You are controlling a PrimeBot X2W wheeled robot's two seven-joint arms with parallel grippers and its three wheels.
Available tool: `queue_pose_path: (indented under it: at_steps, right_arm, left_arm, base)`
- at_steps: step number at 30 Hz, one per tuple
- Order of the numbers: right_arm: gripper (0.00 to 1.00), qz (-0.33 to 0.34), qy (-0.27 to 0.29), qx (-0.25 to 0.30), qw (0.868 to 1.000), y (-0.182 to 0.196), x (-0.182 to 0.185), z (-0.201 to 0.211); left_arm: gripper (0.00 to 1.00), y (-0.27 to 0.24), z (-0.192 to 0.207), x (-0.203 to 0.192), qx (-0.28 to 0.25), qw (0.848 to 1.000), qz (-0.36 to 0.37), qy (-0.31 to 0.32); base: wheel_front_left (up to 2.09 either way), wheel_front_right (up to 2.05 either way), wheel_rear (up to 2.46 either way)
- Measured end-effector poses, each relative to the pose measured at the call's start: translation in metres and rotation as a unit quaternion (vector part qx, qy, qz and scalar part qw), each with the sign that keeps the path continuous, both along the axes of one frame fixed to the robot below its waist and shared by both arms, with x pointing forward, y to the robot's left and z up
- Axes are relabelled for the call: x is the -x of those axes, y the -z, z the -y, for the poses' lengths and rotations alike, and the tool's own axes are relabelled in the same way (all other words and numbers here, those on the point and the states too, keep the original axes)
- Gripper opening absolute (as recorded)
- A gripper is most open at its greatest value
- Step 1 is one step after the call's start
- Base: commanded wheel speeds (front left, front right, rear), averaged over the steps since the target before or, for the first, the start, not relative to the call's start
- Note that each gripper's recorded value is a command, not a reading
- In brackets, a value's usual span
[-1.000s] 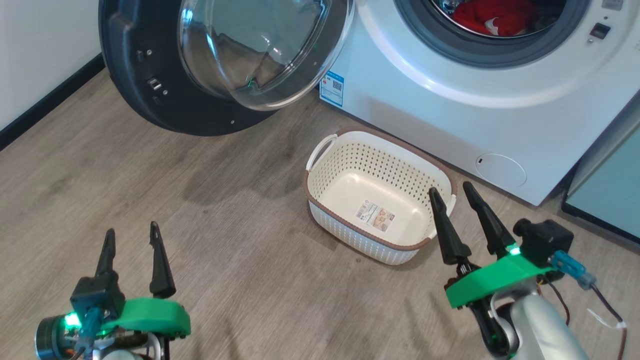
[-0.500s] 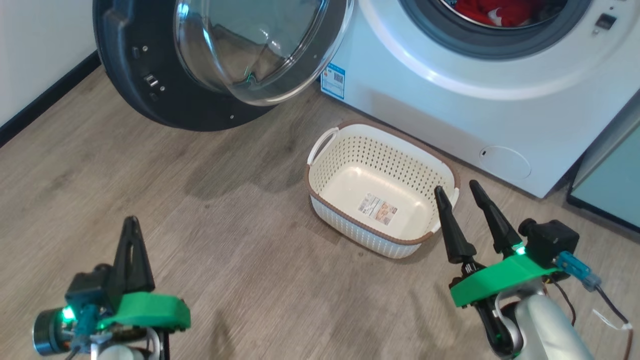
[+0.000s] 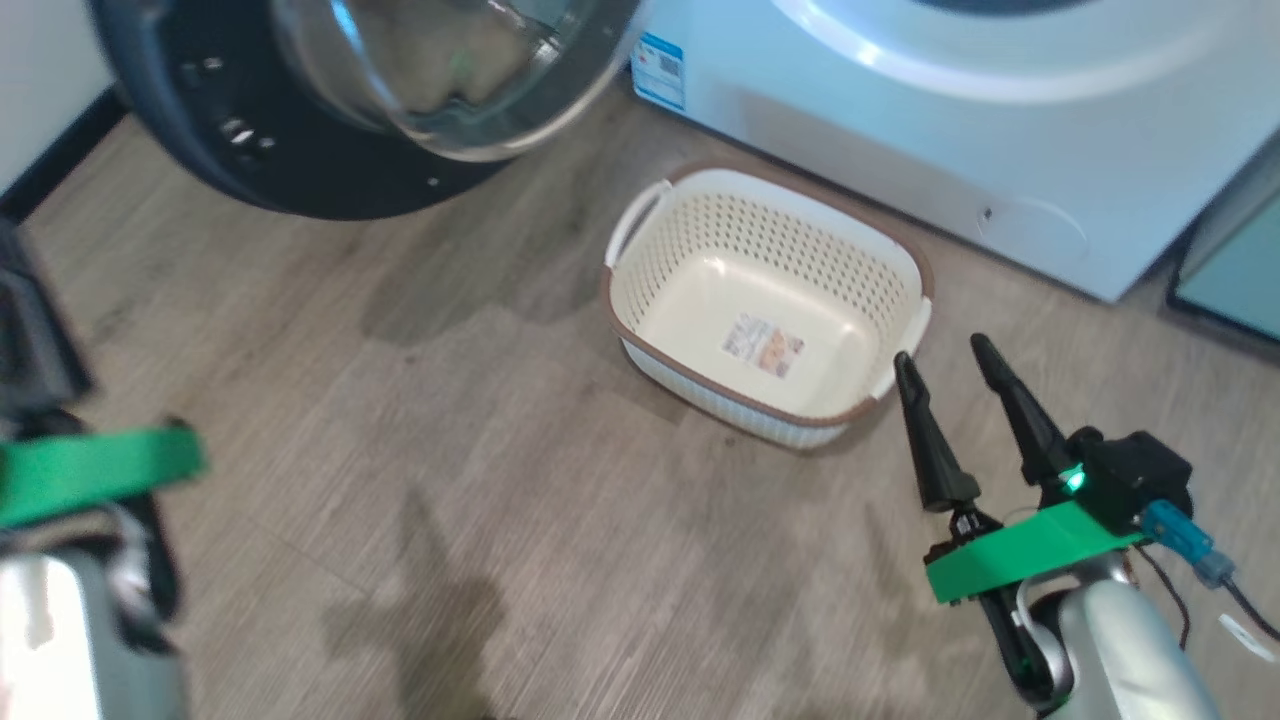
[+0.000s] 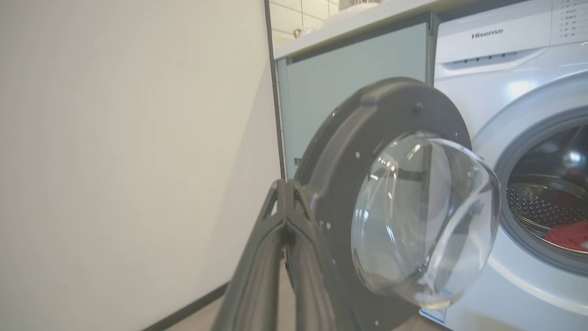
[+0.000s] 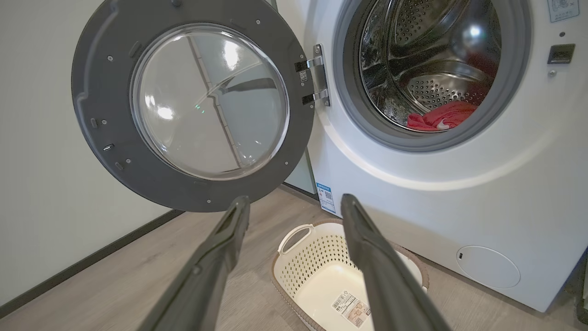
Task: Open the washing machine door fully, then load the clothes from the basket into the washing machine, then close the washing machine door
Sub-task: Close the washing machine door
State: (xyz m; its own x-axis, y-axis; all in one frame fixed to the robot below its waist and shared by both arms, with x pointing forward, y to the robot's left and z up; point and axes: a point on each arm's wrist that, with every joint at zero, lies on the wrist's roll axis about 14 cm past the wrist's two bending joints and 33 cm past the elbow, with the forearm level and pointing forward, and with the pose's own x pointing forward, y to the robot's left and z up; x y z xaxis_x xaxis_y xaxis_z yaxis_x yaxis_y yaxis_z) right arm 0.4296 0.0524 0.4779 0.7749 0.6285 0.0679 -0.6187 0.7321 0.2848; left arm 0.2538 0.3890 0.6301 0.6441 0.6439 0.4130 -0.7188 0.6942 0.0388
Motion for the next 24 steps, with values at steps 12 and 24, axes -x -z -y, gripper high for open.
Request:
queue_pose_path:
  at_steps: [12, 24]
  right_arm:
    - [1.0, -0.009, 0.048, 0.025, 0.999, 0.035, -0.039, 0.049]
    - [1.0, -0.036, 0.091, 0.045, 0.994, 0.067, -0.053, 0.088]
  left_arm:
    - [0.0, -0.043, -0.083, -0.079, -0.02, 0.999, 0.045, -0.01]
    - [0.0, 0.033, -0.176, -0.112, 0.195, 0.972, 0.085, -0.104]
  base:
    - [0.0, 0.0, 0.0]
    - [0.0, 0.0, 0.0]
